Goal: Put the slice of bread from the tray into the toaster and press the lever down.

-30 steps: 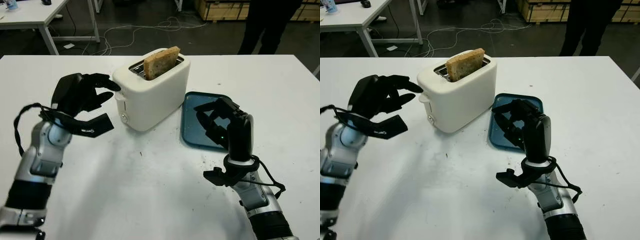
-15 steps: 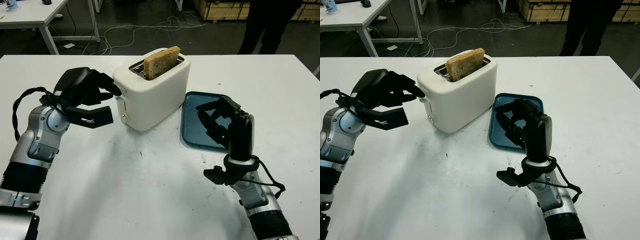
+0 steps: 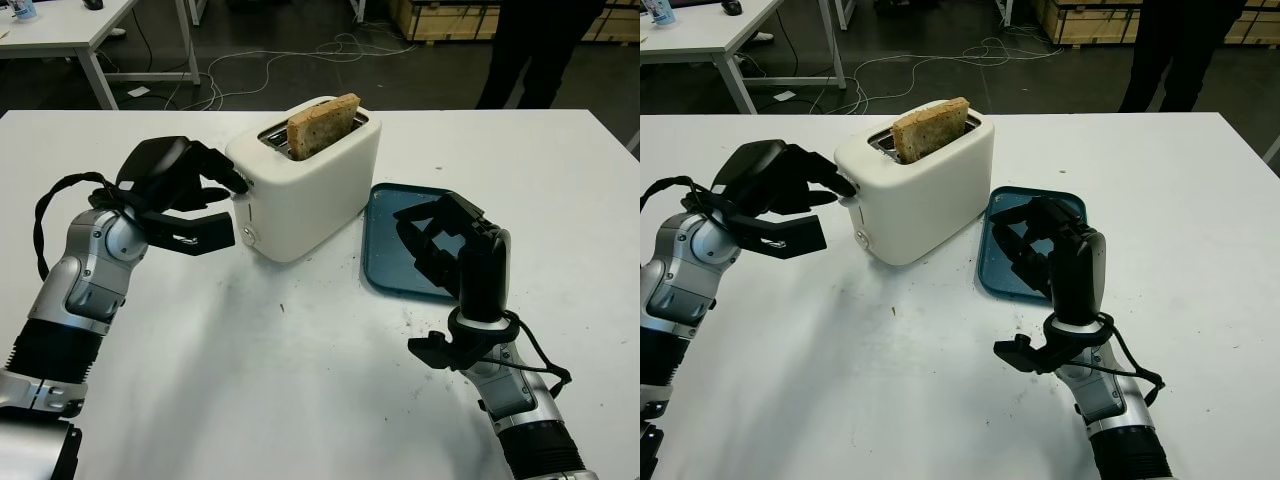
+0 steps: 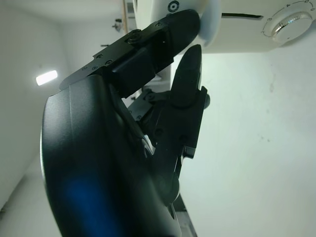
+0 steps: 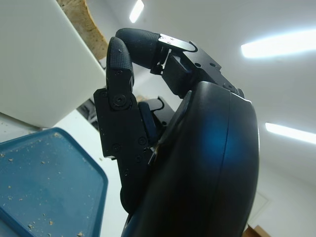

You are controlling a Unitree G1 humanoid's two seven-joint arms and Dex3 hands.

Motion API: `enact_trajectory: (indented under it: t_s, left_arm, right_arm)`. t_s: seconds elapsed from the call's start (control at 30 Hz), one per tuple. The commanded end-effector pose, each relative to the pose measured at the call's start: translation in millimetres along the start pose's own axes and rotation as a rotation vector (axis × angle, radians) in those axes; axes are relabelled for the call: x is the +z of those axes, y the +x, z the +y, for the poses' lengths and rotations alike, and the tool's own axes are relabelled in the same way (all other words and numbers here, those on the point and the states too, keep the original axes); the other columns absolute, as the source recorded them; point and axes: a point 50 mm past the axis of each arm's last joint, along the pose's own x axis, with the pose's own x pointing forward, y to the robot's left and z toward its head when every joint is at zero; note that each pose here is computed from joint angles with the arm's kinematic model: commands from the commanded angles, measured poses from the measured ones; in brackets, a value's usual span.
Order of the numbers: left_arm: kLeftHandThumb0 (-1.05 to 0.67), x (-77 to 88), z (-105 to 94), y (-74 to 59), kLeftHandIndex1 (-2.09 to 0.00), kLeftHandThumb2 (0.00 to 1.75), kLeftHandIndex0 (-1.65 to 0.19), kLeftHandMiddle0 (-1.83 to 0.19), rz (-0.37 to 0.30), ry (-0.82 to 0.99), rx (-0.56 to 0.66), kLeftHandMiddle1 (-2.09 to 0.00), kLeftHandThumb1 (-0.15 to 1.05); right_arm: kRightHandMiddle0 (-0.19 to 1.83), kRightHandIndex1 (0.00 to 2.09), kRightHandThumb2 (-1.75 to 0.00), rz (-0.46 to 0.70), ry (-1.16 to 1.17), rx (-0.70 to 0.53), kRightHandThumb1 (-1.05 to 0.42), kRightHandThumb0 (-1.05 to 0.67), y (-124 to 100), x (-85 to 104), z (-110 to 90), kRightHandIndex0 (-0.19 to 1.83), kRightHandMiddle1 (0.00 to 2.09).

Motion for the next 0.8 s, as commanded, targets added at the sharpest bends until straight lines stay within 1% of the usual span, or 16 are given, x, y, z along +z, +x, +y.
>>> enact_trajectory:
  t_s: [0.0, 0.13, 0.17, 0.23, 0.27, 0.37, 0.47, 0.5, 0.53, 0.6, 0.63, 0.67, 0.7, 0.73, 0.77]
  left_arm:
    - [-0.14, 2.1, -5.4, 0.3, -0.02, 0.21, -1.03, -1.03, 0.008, 0.029, -0.034, -1.03, 0.92]
    - [-0.15, 4.1, -4.3, 0.5, 0.0, 0.26, -0.98, -1.07, 0.013, 0.057, -0.052, -1.07, 0.9]
    - [-0.15, 4.7, -3.6, 0.6, 0.0, 0.33, -0.96, -1.06, 0.013, 0.067, -0.056, -1.18, 0.86]
    - [-0.16, 5.6, -2.1, 0.8, 0.0, 0.48, -0.95, -1.04, 0.016, 0.088, -0.065, -1.31, 0.78]
    - [-0.18, 6.1, -1.3, 1.0, 0.0, 0.56, -0.94, -1.0, 0.015, 0.097, -0.067, -1.28, 0.74]
    - [-0.18, 7.3, 1.4, 1.5, -0.01, 0.65, -0.95, -1.01, 0.015, 0.117, -0.071, -1.28, 0.68]
    - [-0.2, 8.0, 2.7, 1.6, -0.01, 0.68, -0.95, -1.02, 0.017, 0.13, -0.075, -1.25, 0.66]
    - [-0.2, 8.2, 2.1, 1.6, -0.01, 0.7, -0.96, -1.03, 0.017, 0.129, -0.078, -1.32, 0.64]
    - [-0.2, 8.5, 0.8, 1.3, -0.01, 0.71, -0.96, -1.02, 0.018, 0.127, -0.083, -1.34, 0.63]
    - [-0.2, 9.5, -4.8, -0.3, -0.01, 0.73, -0.96, -1.04, 0.02, 0.109, -0.084, -1.23, 0.63]
    - [-0.2, 10.5, -11.2, -2.4, -0.01, 0.73, -0.97, -1.04, 0.025, 0.079, -0.079, -1.23, 0.63]
    - [-0.18, 12.7, -25.0, -5.8, -0.01, 0.72, -0.97, -1.01, 0.042, 0.044, -0.085, -1.27, 0.64]
    - [-0.17, 16.0, -45.5, -10.8, -0.01, 0.64, -0.95, -0.95, 0.067, 0.018, -0.1, -1.21, 0.68]
    - [-0.16, 20.6, -67.6, -16.1, -0.01, 0.54, -0.95, -0.93, 0.1, -0.006, -0.124, -1.26, 0.73]
    - [-0.16, 26.1, -93.9, -21.9, -0.01, 0.47, -0.94, -0.89, 0.139, -0.02, -0.166, -1.31, 0.77]
  right_arm:
    - [0.74, 1.64, -0.15, -0.007, 0.016, -0.016, -0.92, -0.41, 3, 0.0, 0, 0.83, 1.26]
    - [0.73, 1.65, -0.13, -0.013, 0.014, -0.014, -0.92, -0.41, 3, 0.4, -1, 0.83, 1.26]
    - [0.73, 1.65, -0.13, -0.016, 0.012, -0.014, -0.92, -0.41, 4, 0.6, -1, 0.83, 1.27]
    - [0.73, 1.66, -0.13, -0.019, 0.012, -0.013, -0.92, -0.42, 4, 0.8, -1, 0.82, 1.28]
    - [0.72, 1.66, -0.14, -0.018, 0.011, -0.012, -0.92, -0.42, 4, 0.9, -1, 0.82, 1.28]
    - [0.73, 1.64, -0.13, -0.022, 0.011, -0.016, -0.92, -0.43, 4, 1.4, -1, 0.83, 1.29]
    - [0.73, 1.63, -0.12, -0.027, 0.019, -0.017, -0.92, -0.42, 4, 1.8, -2, 0.84, 1.29]
    - [0.73, 1.65, -0.12, -0.028, 0.02, -0.017, -0.92, -0.42, 5, 1.9, -2, 0.83, 1.29]
    - [0.73, 1.66, -0.12, -0.027, 0.02, -0.017, -0.92, -0.42, 4, 2.1, -2, 0.83, 1.3]
    - [0.72, 1.66, -0.12, -0.027, 0.017, -0.018, -0.92, -0.43, 4, 2.7, -3, 0.83, 1.3]
    - [0.73, 1.66, -0.12, -0.028, 0.015, -0.019, -0.92, -0.44, 4, 2.9, -3, 0.83, 1.3]
    - [0.73, 1.65, -0.12, -0.029, 0.016, -0.023, -0.92, -0.44, 4, 3.0, -4, 0.84, 1.3]
    - [0.73, 1.63, -0.12, -0.031, 0.018, -0.027, -0.92, -0.44, 3, 2.8, -5, 0.84, 1.3]
    - [0.73, 1.62, -0.12, -0.032, 0.018, -0.029, -0.92, -0.43, 3, 2.3, -6, 0.84, 1.29]
    - [0.73, 1.62, -0.12, -0.034, 0.017, -0.031, -0.92, -0.43, 2, 1.6, -7, 0.84, 1.29]
